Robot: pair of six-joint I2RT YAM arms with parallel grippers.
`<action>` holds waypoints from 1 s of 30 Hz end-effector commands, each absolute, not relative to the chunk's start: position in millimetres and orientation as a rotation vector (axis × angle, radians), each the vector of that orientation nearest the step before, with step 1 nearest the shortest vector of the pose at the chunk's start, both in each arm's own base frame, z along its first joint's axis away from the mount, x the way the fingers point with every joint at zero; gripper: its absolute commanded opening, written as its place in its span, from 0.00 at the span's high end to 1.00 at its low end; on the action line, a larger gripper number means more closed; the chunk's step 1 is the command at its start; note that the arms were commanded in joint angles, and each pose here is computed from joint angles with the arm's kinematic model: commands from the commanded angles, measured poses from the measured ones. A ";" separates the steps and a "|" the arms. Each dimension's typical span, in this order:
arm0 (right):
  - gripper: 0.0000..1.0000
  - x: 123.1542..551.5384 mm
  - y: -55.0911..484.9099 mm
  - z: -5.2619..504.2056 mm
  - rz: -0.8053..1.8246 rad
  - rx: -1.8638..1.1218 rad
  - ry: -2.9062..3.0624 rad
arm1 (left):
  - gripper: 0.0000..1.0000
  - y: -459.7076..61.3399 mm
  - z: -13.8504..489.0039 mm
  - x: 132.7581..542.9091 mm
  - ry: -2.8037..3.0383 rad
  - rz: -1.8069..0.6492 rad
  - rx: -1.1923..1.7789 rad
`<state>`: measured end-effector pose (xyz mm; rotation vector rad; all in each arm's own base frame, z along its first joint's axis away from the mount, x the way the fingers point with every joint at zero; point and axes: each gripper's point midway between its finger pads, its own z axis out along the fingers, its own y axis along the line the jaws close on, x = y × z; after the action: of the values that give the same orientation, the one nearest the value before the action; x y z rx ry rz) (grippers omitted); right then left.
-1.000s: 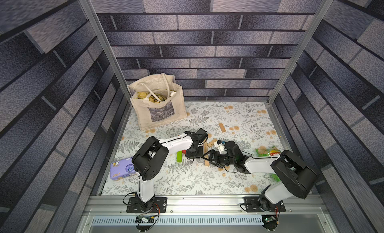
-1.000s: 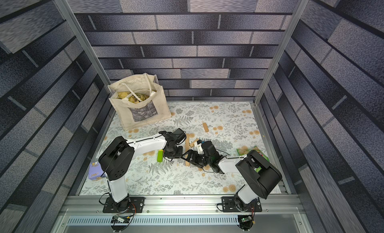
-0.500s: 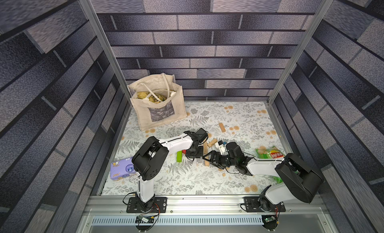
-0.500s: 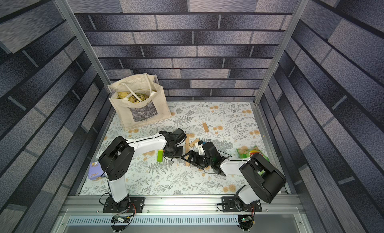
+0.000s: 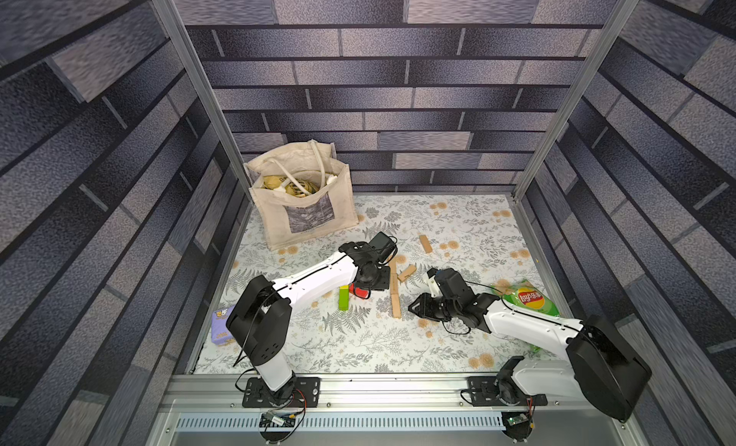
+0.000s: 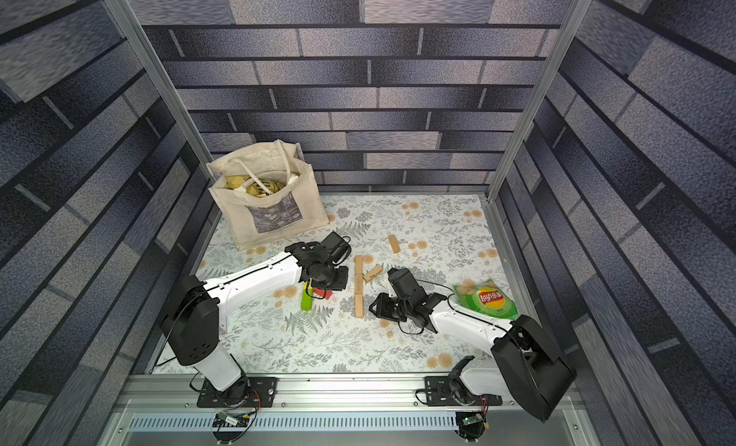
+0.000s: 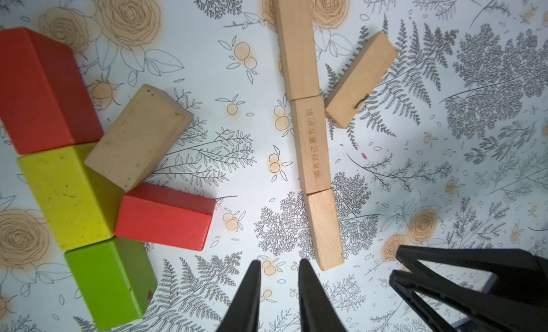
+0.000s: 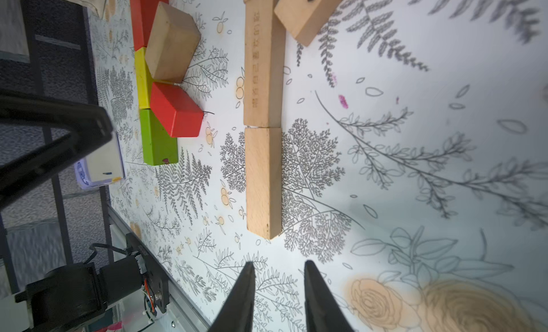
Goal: Assemble the letter k with building blocks
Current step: Adjust the building block at the center of the board.
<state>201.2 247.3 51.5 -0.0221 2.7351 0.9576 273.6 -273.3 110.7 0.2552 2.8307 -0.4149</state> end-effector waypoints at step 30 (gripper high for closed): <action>0.79 196.3 257.5 -3.2 0.816 -0.021 2.912 | 0.00 -271.3 137.7 232.4 2.705 -0.752 0.437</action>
<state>213.4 274.0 21.4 -0.0418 2.7974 0.9431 232.9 -273.2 133.4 0.4066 2.7281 -0.7378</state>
